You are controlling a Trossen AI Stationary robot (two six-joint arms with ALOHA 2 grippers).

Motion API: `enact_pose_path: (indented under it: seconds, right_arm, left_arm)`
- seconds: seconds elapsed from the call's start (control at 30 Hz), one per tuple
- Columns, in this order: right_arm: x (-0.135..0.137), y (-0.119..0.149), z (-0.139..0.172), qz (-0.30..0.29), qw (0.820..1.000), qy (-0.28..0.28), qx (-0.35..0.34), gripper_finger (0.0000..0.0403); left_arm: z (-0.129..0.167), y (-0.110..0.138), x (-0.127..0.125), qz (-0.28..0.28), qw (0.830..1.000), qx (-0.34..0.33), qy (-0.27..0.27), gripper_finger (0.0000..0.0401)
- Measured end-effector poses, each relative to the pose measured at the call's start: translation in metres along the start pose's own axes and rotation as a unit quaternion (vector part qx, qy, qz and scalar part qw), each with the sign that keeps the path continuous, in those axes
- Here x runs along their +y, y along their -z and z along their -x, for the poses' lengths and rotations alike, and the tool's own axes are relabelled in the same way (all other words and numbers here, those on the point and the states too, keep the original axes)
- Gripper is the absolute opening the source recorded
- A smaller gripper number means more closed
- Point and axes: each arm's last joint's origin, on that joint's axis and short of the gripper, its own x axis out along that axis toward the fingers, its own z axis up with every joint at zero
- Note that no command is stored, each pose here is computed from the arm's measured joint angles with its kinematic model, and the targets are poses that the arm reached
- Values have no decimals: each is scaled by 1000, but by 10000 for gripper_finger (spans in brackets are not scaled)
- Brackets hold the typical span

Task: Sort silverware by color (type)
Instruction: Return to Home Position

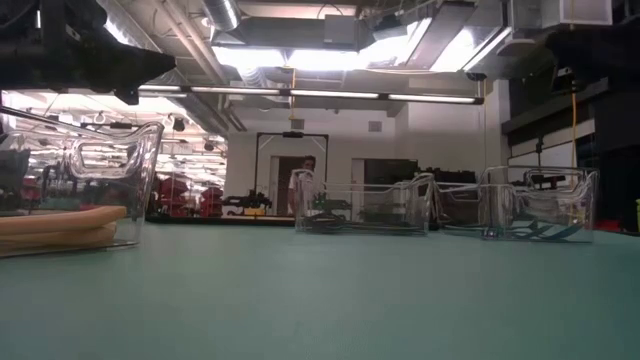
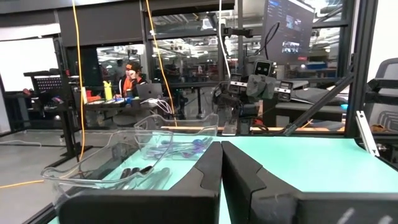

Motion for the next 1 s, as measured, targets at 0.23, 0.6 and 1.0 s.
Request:
enact_pose_path:
  seconds: [0.23,0.6,1.0]
  right_arm:
    - [-13,10,-3,18,998,33,40,19]
    - [-21,10,-4,25,999,4,30,19]
    - [-30,17,-2,-7,996,16,87,19]
  left_arm:
    - [0,3,0,-3,1000,16,1,2]
    - [0,6,0,16,999,33,1,2]
    - [0,8,0,14,999,41,1,2]
